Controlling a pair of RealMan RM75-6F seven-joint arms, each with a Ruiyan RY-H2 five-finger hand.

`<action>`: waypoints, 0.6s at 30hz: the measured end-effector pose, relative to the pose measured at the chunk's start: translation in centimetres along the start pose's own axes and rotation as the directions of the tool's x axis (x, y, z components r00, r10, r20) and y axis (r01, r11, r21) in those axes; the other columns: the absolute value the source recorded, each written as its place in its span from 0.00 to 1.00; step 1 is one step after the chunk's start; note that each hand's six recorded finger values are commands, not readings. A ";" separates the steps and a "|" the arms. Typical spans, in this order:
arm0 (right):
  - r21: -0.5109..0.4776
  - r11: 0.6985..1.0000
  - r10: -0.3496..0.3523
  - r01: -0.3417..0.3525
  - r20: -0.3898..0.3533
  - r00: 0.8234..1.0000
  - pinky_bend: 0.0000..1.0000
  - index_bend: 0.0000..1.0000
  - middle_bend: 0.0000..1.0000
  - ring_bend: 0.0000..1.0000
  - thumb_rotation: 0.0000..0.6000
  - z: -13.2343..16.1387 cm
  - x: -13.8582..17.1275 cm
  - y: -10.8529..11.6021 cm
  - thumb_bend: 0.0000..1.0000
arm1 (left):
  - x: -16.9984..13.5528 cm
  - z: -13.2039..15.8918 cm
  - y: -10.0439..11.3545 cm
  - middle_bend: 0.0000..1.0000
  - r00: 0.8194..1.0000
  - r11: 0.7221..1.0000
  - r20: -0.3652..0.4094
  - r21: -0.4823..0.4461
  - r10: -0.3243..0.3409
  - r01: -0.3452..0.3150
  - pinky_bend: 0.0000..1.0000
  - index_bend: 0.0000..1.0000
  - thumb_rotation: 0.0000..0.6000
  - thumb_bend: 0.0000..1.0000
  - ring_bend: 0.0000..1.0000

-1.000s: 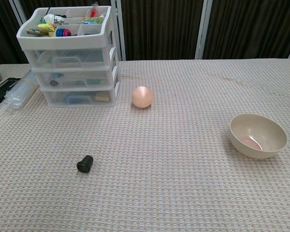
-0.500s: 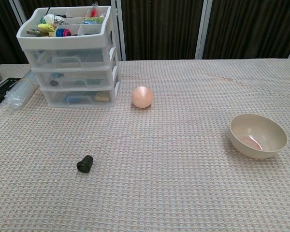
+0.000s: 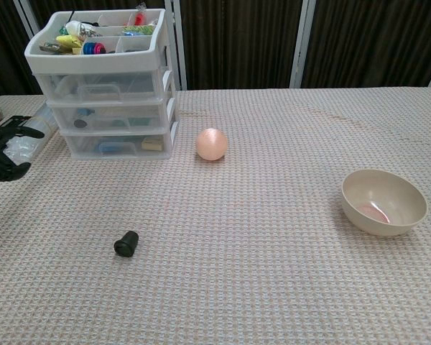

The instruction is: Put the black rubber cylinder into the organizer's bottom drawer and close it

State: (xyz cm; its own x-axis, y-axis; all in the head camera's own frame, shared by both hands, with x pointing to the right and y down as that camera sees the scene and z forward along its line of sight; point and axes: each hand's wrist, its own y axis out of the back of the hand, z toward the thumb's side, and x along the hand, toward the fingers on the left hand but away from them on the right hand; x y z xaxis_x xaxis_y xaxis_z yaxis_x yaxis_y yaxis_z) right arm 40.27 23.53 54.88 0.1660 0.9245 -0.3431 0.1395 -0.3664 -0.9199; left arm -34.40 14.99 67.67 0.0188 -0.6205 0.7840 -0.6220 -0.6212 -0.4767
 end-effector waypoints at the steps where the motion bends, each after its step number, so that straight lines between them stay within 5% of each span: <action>1: 0.000 1.000 0.000 0.000 0.000 1.000 0.00 0.09 0.00 0.00 1.00 0.0 0.0 0.0 0.07 | 0.6 0.4 -0.3 0.97 1.000 1.000 -0.002 -0.009 -0.009 0.009 0.80 0.00 1.00 0.59 0.88; 18: -0.013 1.000 0.006 -0.006 0.002 1.000 0.00 0.09 0.00 0.00 1.00 0.0 0.0 0.0 0.07 | 5.2 5.6 -3.2 0.97 0.998 0.990 0.034 -0.130 -0.053 0.057 0.80 0.00 1.00 0.59 0.88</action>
State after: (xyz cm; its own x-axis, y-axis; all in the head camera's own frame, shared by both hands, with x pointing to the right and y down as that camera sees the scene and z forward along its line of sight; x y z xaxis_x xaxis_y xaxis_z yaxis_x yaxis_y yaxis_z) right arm 40.30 23.50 54.87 0.1652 0.9225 -0.3488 0.1512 -0.3732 -0.9153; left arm -27.95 11.08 71.06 0.0788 -0.6023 0.7944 -0.7165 -0.5882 -0.3750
